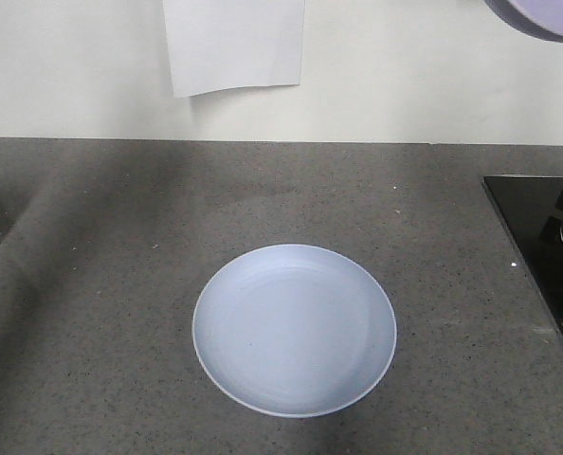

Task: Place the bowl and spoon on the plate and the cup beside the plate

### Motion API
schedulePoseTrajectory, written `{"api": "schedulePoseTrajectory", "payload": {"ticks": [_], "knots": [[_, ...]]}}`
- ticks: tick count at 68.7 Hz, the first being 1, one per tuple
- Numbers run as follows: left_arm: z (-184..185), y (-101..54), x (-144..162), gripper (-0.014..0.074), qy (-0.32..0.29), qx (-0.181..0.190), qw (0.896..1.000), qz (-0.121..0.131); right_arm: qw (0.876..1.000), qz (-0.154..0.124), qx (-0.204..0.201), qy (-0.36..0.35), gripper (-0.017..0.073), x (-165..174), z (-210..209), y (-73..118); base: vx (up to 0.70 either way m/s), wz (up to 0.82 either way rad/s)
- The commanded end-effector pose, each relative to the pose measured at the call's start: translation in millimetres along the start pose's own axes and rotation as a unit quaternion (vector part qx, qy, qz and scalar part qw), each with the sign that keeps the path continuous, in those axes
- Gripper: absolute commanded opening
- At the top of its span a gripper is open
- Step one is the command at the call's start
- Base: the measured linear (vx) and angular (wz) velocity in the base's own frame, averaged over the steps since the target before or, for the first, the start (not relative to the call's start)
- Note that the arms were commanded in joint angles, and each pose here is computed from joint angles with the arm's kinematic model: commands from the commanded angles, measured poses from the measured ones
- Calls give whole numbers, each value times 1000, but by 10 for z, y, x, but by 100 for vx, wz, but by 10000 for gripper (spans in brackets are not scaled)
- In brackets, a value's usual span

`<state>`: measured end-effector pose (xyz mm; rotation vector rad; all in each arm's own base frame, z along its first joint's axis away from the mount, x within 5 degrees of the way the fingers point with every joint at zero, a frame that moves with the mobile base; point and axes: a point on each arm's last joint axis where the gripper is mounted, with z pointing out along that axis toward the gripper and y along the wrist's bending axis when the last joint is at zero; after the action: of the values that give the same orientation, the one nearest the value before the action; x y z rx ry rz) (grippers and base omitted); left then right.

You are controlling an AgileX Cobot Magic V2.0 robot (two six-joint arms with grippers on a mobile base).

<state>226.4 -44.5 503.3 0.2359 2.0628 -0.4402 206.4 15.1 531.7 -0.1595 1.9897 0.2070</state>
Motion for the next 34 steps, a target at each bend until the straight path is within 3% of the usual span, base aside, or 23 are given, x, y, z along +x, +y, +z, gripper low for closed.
{"api": "schedulePoseTrajectory", "payload": {"ticks": [1, 34], "knots": [[-141, -77, -108, -6, -53, 11, 999, 1, 998, 0, 2, -58, -10, -115, -148, 27, 0, 0], [-141, -77, -108, -6, -53, 11, 999, 1, 998, 0, 2, -58, -10, -116, -148, 27, 0, 0]]}}
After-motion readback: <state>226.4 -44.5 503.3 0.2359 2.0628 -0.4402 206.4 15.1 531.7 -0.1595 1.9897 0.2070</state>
